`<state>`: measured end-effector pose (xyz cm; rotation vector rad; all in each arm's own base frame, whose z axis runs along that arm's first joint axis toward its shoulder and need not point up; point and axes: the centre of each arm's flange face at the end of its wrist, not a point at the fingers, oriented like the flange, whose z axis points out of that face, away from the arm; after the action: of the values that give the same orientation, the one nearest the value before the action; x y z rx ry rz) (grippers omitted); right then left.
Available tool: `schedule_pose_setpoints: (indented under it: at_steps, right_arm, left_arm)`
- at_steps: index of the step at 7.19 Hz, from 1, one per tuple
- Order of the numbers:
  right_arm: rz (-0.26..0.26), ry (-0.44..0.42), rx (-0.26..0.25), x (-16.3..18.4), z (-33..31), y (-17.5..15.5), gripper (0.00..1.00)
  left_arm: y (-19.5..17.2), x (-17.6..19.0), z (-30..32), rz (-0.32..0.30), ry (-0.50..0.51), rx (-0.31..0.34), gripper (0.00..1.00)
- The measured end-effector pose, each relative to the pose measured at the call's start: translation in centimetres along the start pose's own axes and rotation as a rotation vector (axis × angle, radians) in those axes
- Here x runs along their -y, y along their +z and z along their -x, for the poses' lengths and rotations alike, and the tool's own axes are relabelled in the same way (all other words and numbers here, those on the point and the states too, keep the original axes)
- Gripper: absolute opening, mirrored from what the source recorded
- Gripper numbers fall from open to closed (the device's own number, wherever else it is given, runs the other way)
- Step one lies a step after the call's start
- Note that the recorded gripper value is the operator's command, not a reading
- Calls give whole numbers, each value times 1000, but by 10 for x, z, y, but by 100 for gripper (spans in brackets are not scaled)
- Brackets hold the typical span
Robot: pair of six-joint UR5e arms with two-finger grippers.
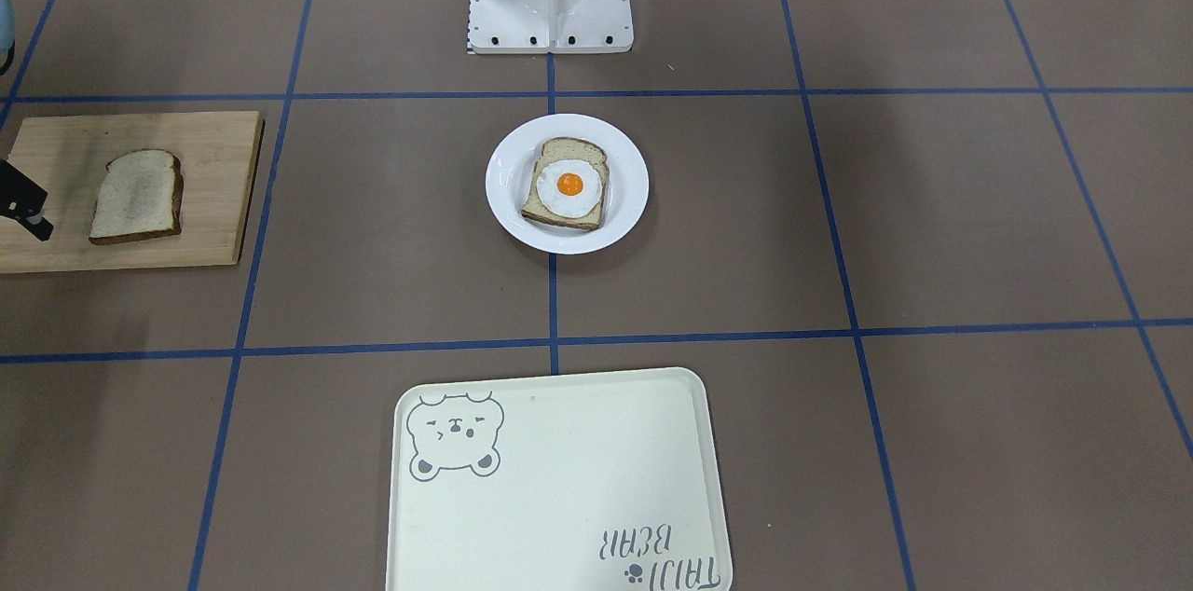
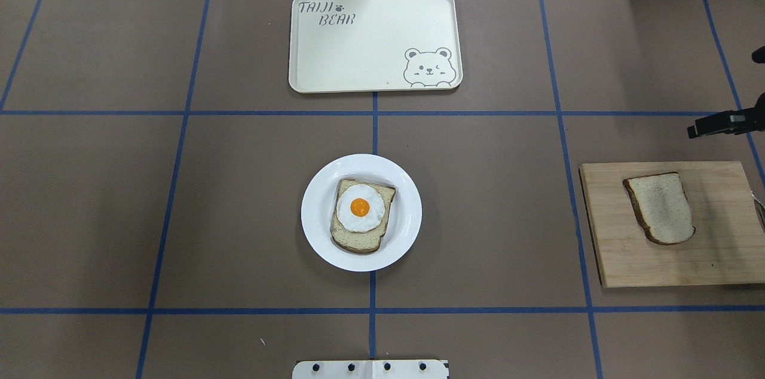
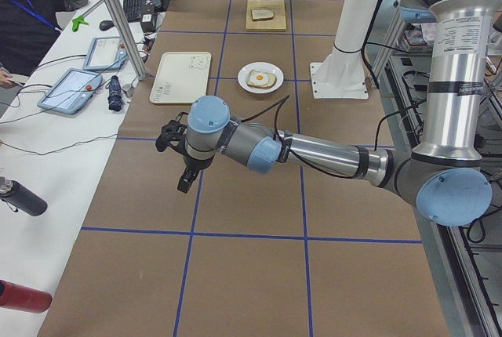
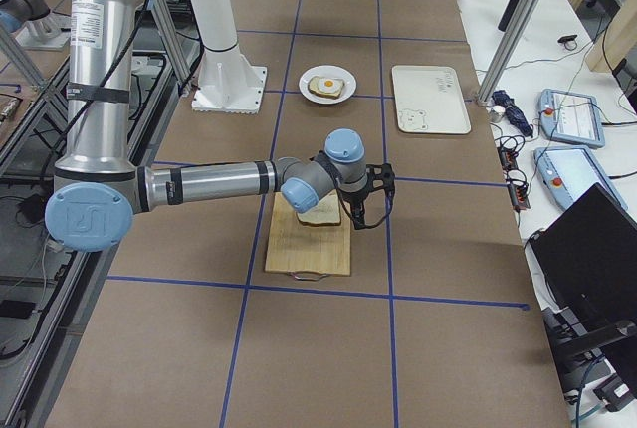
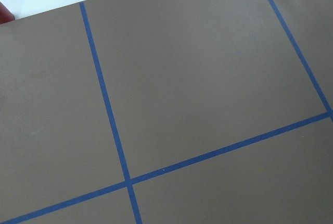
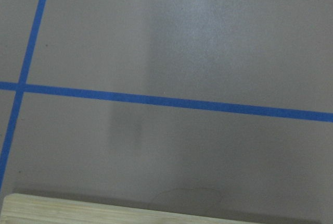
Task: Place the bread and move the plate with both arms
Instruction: 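Move the right gripper down over the bread slice on the cutting board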
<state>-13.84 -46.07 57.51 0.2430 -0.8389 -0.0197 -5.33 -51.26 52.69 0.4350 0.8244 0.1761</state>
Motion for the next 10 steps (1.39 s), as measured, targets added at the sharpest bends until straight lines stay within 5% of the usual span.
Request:
schedule_pose_setpoints:
  at_steps: [7, 8, 10]
  right_arm:
    - [92, -84, 13, -60, 15, 58, 65]
    - [100, -86, 11, -63, 15, 62, 56]
    - [110, -85, 9, -66, 16, 66, 0]
  left_arm:
    - [3, -22, 5, -32, 32, 1, 99]
    - [3, -22, 5, -34, 35, 1, 99]
    - [2, -21, 4, -37, 38, 1, 99]
